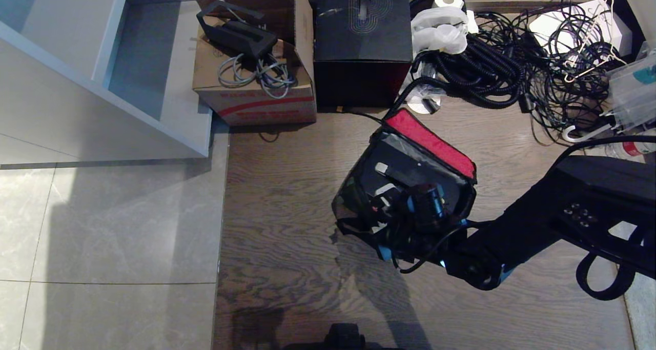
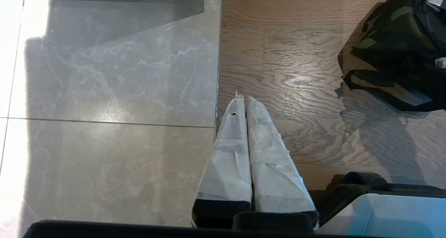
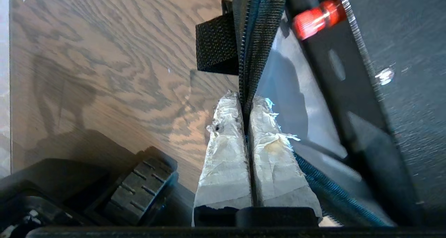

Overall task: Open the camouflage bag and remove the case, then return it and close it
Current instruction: Close the top of the storage box

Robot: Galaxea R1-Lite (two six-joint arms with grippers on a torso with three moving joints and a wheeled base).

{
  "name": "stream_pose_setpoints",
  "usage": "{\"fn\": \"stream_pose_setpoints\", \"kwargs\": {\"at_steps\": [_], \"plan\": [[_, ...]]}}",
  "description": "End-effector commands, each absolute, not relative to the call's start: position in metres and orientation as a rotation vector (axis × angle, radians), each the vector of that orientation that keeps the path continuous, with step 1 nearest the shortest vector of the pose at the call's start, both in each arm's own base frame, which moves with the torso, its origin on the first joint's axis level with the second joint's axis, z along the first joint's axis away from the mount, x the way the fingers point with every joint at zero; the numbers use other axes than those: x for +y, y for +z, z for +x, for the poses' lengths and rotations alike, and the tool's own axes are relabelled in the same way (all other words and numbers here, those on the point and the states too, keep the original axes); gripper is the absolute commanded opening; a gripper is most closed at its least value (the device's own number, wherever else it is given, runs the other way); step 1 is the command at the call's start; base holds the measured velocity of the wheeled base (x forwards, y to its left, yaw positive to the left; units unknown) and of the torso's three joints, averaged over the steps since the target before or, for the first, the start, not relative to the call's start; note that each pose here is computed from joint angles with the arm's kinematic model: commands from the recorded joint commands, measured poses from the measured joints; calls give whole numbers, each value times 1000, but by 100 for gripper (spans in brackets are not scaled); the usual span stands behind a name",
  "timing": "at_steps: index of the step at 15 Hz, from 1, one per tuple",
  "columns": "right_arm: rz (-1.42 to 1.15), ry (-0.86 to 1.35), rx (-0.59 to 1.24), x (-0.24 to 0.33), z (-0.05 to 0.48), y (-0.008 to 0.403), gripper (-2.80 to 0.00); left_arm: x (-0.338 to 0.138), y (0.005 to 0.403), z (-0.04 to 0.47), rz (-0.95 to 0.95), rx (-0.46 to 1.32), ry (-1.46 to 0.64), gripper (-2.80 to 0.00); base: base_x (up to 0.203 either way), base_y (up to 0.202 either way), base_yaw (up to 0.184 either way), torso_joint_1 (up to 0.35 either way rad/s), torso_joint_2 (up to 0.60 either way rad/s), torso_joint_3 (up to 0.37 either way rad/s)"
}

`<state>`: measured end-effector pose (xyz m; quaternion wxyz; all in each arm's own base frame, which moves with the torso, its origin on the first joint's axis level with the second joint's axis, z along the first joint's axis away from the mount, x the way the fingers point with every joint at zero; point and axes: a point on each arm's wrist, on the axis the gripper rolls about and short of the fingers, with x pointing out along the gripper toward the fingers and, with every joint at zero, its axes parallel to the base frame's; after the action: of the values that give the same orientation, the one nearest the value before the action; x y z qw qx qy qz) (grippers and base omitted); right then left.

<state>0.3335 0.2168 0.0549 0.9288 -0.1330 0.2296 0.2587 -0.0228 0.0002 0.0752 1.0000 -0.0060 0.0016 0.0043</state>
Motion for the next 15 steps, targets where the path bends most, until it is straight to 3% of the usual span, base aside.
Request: {"fn": "stream_pose_setpoints", "kwargs": {"at_steps": [1,12,13,15], "plan": [[-271,528,454,218,336,58,-280,0,75,-23,-12,1,9,-280,0,0,0,0,0,0],[-277,529,473,218,335,45,-280,0,75,-23,-12,1,9,-280,0,0,0,0,0,0],[-278,528,474,217,335,44,0,0,75,-23,-12,1,9,-280,0,0,0,0,0,0],[-275,524,467,218,336,46,0,0,75,-23,-12,1,9,-280,0,0,0,0,0,0]]}}
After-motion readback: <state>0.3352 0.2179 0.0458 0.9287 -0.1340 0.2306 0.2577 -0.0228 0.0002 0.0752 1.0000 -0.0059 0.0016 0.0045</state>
